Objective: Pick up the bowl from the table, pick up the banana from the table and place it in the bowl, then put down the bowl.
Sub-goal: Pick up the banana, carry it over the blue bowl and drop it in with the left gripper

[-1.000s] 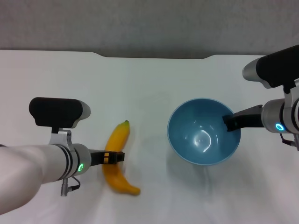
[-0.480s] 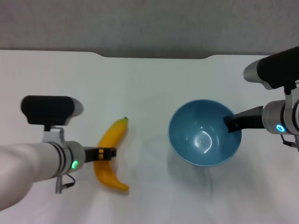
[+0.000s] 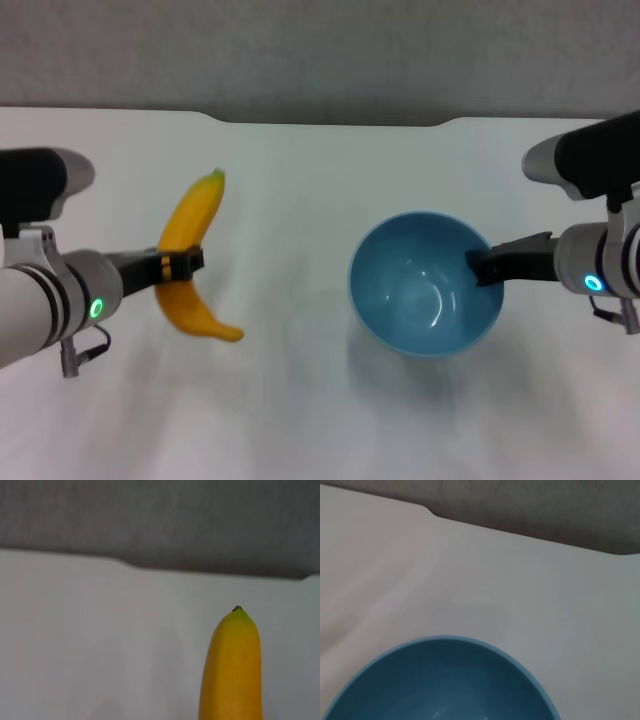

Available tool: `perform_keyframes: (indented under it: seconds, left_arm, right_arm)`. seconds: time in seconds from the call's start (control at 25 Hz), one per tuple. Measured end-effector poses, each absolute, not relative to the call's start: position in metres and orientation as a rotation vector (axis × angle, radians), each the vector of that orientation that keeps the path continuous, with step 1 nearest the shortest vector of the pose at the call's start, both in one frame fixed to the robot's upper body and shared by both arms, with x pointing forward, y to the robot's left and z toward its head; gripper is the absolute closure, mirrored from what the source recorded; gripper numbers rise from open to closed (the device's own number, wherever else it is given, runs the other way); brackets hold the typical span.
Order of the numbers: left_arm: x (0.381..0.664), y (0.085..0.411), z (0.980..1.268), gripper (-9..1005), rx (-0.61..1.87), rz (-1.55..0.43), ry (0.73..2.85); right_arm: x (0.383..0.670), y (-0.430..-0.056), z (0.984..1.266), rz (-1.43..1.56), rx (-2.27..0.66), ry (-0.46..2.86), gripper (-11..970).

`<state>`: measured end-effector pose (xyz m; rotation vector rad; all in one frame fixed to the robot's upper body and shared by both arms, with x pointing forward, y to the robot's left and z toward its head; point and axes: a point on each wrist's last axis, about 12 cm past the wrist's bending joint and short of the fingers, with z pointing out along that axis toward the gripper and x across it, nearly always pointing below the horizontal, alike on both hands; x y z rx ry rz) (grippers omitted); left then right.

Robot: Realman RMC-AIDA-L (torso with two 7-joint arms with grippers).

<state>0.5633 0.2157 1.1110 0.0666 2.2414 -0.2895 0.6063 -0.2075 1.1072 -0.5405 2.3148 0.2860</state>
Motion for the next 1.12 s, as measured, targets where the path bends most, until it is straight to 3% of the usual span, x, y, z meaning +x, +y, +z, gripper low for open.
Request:
perform_keyframes:
  seconds: [0.32, 0.64, 1.12]
  left_arm:
    - [0.557, 0.195, 1.137, 465, 0.123, -0.368, 2.125]
    - [0.551, 0.173, 1.154, 454, 0.186, -0.447, 2.026]
    - [0.546, 0.151, 1.146, 439, 0.243, -0.517, 1.973]
  right_arm:
    - [0.616, -0.191, 1.086, 0.364, -0.498, 2.323, 927]
    - [0.627, -0.173, 1.081, 0.457, -0.460, 2.282, 927]
    - [0.626, -0.134, 1.089, 0.563, -0.532, 2.244, 927]
